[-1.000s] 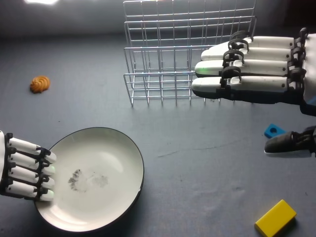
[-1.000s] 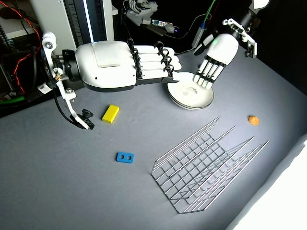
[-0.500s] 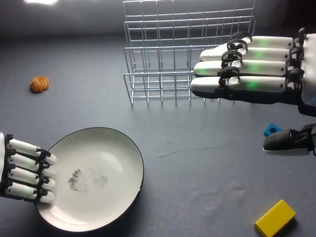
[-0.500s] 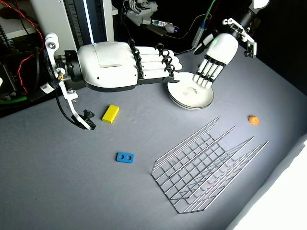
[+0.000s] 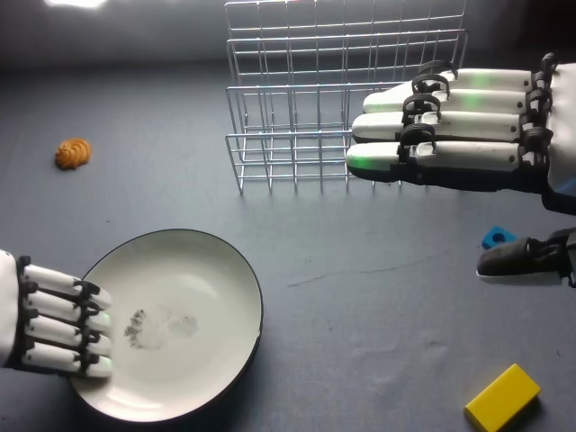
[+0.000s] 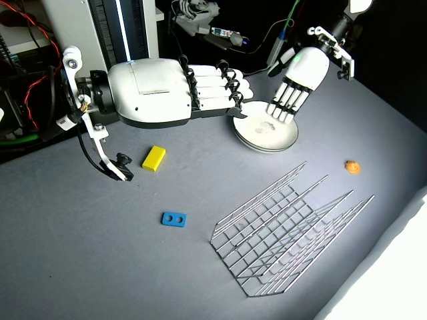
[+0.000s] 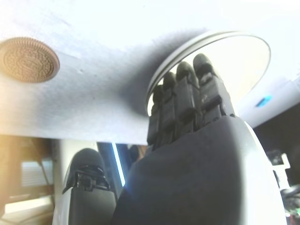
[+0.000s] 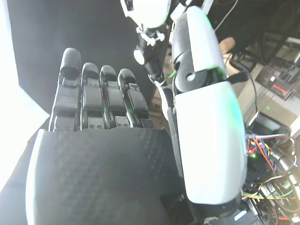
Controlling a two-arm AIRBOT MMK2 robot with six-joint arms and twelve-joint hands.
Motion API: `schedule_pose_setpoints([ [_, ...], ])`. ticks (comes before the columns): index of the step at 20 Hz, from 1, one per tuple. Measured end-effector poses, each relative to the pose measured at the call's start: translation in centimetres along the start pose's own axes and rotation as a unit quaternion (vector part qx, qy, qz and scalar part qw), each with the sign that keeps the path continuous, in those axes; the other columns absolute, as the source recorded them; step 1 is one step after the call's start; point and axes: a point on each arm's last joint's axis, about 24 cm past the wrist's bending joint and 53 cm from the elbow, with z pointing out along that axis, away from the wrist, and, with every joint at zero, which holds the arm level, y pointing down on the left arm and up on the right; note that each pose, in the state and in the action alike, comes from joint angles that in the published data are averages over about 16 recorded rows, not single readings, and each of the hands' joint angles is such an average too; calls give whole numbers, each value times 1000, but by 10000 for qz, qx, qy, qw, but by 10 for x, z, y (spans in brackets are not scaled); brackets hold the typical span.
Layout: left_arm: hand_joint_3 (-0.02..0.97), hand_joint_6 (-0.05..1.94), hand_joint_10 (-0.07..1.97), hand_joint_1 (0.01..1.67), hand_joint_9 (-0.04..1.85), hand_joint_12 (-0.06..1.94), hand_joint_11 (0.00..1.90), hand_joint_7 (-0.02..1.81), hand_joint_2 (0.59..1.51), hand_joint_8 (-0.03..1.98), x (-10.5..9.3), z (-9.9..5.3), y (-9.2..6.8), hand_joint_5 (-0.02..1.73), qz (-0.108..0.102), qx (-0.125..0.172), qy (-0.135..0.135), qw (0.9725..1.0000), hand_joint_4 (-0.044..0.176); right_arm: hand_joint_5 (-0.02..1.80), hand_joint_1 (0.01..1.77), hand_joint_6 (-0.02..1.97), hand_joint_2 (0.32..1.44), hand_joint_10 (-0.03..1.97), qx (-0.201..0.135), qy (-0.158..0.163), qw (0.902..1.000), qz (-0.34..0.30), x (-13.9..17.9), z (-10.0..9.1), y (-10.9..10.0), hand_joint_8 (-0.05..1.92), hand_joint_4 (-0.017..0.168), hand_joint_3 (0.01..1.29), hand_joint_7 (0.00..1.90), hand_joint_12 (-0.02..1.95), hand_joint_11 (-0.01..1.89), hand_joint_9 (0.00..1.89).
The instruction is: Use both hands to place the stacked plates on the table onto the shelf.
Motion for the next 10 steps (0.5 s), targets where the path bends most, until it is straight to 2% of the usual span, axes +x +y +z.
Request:
schedule_pose_setpoints([
  [5, 10, -18, 4, 16, 165, 283, 16, 189, 1148, 1, -5, 11, -8, 201, -212, 45, -136, 9997, -8, 51, 1105, 18, 1073, 8, -6, 0, 10000, -82, 1, 1, 0, 12, -2, 20, 24, 392, 21, 22],
  [10, 10, -15, 0, 16, 168, 293, 17, 187, 1149, 0, -14, 24, -17, 207, -482, 99, -355, 9982, -7, 41, 1101, 18, 1074, 8, -87, 20, 9995, -309, 7, 8, 1, 13, -1, 20, 21, 389, 21, 19],
])
